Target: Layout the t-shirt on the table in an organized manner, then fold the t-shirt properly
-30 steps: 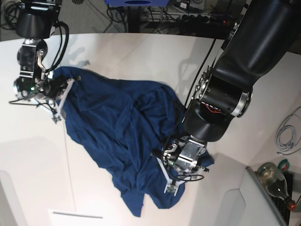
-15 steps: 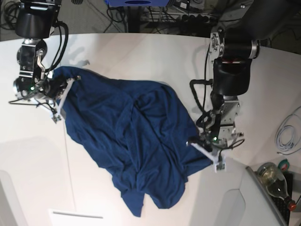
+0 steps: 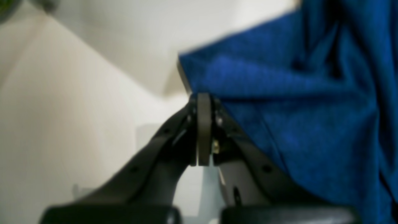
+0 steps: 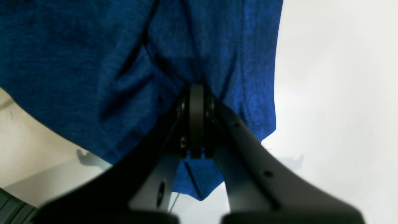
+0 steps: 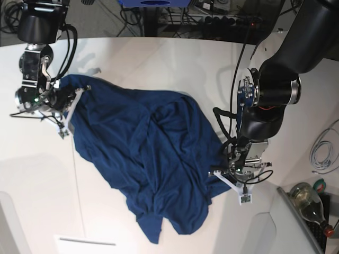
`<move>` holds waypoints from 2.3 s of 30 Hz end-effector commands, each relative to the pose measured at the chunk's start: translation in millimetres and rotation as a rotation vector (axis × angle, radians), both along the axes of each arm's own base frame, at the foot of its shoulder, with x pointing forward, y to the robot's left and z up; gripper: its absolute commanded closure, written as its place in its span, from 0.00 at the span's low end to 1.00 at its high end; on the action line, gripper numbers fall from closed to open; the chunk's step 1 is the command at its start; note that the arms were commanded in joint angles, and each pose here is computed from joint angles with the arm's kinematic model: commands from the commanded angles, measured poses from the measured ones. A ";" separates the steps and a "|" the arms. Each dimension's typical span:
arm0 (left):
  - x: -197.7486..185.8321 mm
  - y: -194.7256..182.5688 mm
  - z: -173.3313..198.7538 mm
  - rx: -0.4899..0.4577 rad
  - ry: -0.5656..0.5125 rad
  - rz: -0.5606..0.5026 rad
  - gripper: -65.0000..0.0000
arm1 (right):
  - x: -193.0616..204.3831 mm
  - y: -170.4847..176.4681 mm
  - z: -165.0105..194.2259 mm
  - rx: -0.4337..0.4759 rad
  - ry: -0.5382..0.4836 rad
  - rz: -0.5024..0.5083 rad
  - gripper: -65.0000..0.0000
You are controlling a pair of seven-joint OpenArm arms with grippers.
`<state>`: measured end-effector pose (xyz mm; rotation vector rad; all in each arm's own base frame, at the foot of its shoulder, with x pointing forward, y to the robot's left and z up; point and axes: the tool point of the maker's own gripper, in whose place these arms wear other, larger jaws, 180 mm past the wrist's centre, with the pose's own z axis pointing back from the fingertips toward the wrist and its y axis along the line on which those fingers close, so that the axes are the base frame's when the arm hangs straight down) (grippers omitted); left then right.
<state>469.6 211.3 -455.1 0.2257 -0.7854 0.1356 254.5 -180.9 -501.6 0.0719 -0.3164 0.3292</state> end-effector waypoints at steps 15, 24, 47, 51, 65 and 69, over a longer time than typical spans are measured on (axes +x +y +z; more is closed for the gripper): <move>39.1 -23.6 56.8 -0.006 -0.257 -0.031 0.93 | -1.7 -10.6 42.7 -0.114 -0.110 0.049 0.98; -90.4 49.4 54.6 0.168 -0.264 -0.031 1.00 | 21.9 122.0 101.2 -0.057 -0.326 0.458 0.58; -304.8 202.7 57.4 0.414 -0.118 0.268 1.00 | 78.2 275.1 29.0 0.298 -0.101 0.561 0.96; -295.6 201.8 60.7 0.410 -0.139 0.272 1.00 | 47.5 273.5 7.4 0.307 -0.032 0.553 0.96; -258.3 159.7 50.2 0.351 -0.168 0.161 1.00 | -65.5 231.9 -37.8 0.292 0.119 0.536 0.96; -246.8 149.4 50.2 0.338 -0.183 0.136 1.00 | -68.9 210.4 -27.4 0.246 0.088 0.557 0.96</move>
